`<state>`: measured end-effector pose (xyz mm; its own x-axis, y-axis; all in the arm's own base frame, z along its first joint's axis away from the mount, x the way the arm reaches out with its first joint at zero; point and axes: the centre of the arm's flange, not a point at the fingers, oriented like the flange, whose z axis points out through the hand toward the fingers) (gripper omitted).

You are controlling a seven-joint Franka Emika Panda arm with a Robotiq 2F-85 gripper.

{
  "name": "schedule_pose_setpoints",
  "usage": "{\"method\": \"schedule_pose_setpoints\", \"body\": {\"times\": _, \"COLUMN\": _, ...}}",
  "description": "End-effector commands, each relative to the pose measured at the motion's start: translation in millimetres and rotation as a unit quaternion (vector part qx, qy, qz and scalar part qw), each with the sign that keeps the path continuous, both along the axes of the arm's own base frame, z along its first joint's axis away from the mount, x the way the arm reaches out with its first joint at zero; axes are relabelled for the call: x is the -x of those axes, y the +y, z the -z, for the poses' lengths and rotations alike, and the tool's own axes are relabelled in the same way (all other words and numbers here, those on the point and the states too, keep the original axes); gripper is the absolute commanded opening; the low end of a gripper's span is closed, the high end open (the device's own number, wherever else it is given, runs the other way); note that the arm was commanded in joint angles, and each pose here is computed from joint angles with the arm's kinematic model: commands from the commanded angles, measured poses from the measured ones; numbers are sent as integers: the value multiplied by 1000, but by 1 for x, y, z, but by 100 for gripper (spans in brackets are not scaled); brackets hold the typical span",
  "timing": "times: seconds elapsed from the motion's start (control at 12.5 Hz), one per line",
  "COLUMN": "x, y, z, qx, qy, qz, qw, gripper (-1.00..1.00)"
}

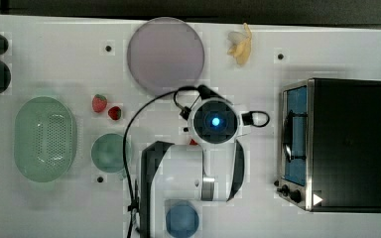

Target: Pick ketchup from plate and place it on table.

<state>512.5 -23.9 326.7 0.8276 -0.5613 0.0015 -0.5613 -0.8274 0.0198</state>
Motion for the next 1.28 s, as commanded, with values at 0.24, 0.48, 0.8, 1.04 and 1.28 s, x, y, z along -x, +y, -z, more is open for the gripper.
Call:
{"method": "schedule_pose_setpoints", "body": {"times": 0.24, "x": -36, "y": -7, "z": -164, "qx": -5, "qy": -52, "qz": 83, "qw": 995, "gripper": 100}}
{"method": "schedule_pose_setpoints", "body": {"times": 0.48, "x": -37, "y": -8, "z": -230, "qx": -5, "qy": -25, "qz": 84, "qw": 996, "gripper": 100}}
{"method": "schedule_pose_setpoints", "body": {"times": 0.8, "x": -25, "y": -8, "z": -262, "qx": -3, "qy": 16, "qz": 86, "qw": 996, "gripper": 100}}
{"method": "schedule_pose_setpoints", "body": {"times": 1.04, "x": -25, "y": -8, "z": -259, "qx": -3, "qy": 18, "qz": 86, "qw": 996, "gripper": 100}}
{"method": "schedule_pose_setpoints", "body": {"times": 1.28, "x": -26, "y": -8, "z": -257, "qx": -3, "qy": 19, "qz": 86, "qw": 996, "gripper": 100}}
